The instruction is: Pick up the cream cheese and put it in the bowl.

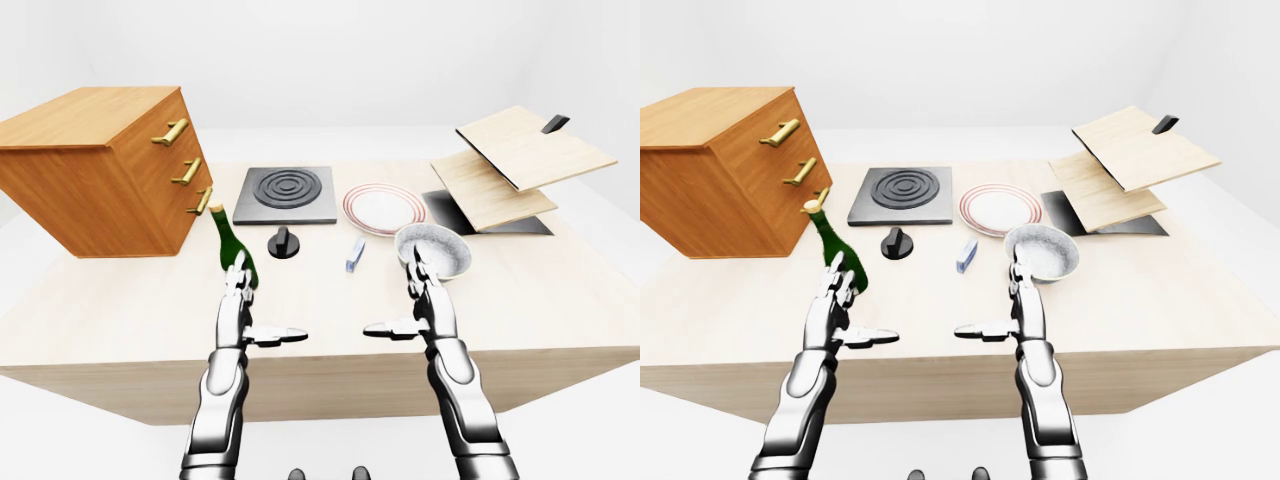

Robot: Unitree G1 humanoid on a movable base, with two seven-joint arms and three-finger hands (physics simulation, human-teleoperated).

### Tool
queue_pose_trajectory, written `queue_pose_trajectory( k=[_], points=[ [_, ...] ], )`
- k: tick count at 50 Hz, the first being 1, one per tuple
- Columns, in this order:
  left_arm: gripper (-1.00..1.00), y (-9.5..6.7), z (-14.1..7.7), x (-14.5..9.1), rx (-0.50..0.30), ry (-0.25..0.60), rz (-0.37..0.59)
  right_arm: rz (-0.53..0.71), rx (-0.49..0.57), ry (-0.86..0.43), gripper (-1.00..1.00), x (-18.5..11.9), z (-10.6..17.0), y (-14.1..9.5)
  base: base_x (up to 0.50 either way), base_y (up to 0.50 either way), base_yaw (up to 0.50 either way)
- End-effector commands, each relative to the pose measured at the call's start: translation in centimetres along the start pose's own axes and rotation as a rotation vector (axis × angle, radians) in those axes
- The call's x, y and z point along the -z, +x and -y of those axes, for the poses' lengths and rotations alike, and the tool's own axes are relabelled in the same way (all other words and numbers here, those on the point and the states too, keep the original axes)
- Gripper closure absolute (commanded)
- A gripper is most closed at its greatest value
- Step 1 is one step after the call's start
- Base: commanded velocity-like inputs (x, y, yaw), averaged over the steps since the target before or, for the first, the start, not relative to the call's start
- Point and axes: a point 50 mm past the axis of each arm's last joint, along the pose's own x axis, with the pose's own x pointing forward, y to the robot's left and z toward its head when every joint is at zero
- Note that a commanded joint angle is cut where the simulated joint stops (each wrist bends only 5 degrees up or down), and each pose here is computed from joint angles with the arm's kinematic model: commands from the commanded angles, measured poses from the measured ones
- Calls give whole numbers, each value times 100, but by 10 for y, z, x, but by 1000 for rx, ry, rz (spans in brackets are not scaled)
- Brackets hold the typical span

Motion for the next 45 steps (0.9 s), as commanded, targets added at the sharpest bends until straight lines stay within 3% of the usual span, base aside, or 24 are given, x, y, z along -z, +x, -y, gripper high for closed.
queue_pose_trajectory(
  k=[1,20,45],
  points=[
    [-100,-5,-16,4,-35,-29,9,17,15,-18,-100,-7,8,0,0,0,0],
    [-100,-6,-15,2,-38,-13,28,7,8,-49,-100,-8,2,-2,0,-1,0],
    [-100,-7,-16,5,-35,-12,17,0,-6,-59,-100,-4,0,-3,0,-39,0]
  ],
)
